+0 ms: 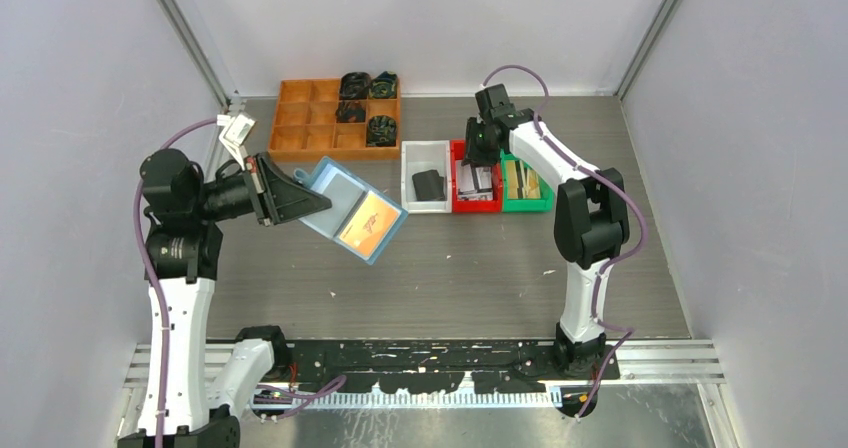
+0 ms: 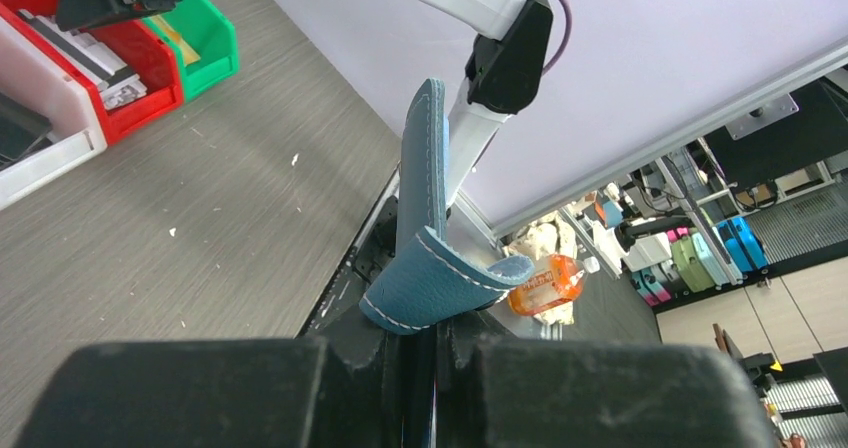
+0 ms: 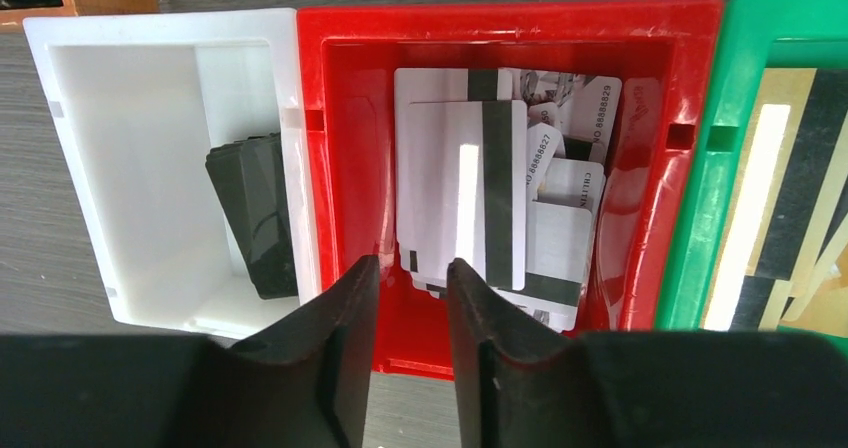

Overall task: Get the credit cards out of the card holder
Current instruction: Place the credit card in the storage box, then remove the credit card from the card holder.

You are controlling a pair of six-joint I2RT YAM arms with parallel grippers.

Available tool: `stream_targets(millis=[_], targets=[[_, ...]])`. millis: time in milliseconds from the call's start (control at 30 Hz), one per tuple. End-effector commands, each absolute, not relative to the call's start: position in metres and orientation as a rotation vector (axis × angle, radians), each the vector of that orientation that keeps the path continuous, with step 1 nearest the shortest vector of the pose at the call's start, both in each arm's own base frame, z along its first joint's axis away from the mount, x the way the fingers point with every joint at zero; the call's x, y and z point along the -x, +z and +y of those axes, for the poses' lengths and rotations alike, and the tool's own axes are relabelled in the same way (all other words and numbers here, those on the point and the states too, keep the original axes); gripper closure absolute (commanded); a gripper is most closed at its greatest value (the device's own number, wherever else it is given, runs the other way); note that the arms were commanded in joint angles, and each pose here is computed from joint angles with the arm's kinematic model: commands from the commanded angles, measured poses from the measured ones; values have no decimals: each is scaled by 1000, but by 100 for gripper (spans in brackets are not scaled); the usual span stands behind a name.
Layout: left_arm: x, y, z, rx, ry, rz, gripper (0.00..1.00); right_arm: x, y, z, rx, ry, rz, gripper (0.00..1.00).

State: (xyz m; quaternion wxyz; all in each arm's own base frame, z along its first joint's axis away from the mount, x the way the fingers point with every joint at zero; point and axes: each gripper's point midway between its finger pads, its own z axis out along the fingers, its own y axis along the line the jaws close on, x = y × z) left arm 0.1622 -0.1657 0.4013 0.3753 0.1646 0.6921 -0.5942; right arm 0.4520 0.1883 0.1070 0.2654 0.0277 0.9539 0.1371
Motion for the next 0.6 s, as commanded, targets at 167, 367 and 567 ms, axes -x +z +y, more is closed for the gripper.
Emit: stream_targets(millis=[167,367,567], targets=[[-153,405,-166,-507,-1485,1718,100,-452,191,184,-88,424,2363,53],[-160,372,-161,-571,-1376,1756,100,-392,289,229,121,879,2160,40],[-159,331,-153,-668,-1238,1881,100,-285,343,297,550,1323,1975,27]])
